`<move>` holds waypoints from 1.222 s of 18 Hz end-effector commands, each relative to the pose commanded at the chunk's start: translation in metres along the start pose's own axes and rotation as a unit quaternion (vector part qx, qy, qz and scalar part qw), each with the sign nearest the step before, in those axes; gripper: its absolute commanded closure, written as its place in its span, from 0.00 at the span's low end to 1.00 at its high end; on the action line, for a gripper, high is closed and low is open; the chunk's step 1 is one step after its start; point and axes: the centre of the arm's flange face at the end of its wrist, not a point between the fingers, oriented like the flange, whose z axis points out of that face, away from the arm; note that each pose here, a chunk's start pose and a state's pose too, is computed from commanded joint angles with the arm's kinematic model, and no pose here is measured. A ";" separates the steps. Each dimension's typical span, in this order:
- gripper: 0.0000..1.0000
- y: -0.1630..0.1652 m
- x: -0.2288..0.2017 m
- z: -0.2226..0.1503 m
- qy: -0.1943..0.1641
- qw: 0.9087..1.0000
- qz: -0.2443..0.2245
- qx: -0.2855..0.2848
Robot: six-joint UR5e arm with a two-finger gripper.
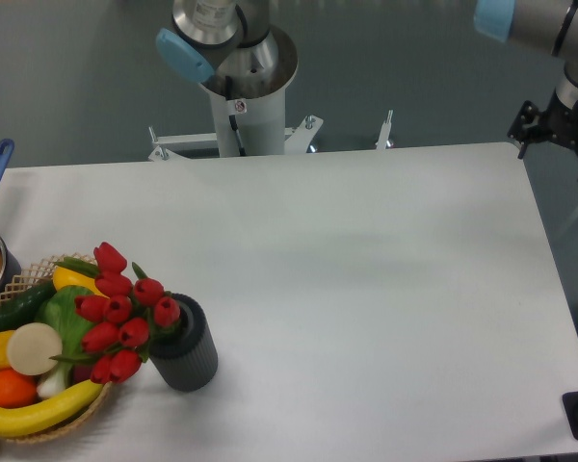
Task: Pick up the flowers from the vase
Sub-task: 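Lower the open gripper from its raised pose over the table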
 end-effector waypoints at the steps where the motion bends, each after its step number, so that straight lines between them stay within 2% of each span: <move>1: 0.00 -0.001 0.000 -0.001 -0.001 1.000 -0.001 -0.001; 6: 0.00 -0.022 0.004 0.008 0.002 1.000 0.019 0.003; 10: 0.00 -0.046 0.015 0.008 -0.004 0.999 0.007 0.033; 11: 0.00 -0.057 0.022 0.009 -0.002 0.999 0.008 0.052; 13: 0.00 -0.067 0.042 -0.013 0.005 0.991 -0.008 0.134; 16: 0.00 -0.078 0.096 -0.036 0.018 0.971 -0.012 0.238; 18: 0.00 -0.087 0.122 -0.047 0.025 0.959 -0.007 0.283; 19: 0.00 -0.094 0.132 -0.048 0.036 0.947 -0.007 0.319; 22: 0.00 -0.114 0.162 -0.048 0.077 0.892 -0.011 0.445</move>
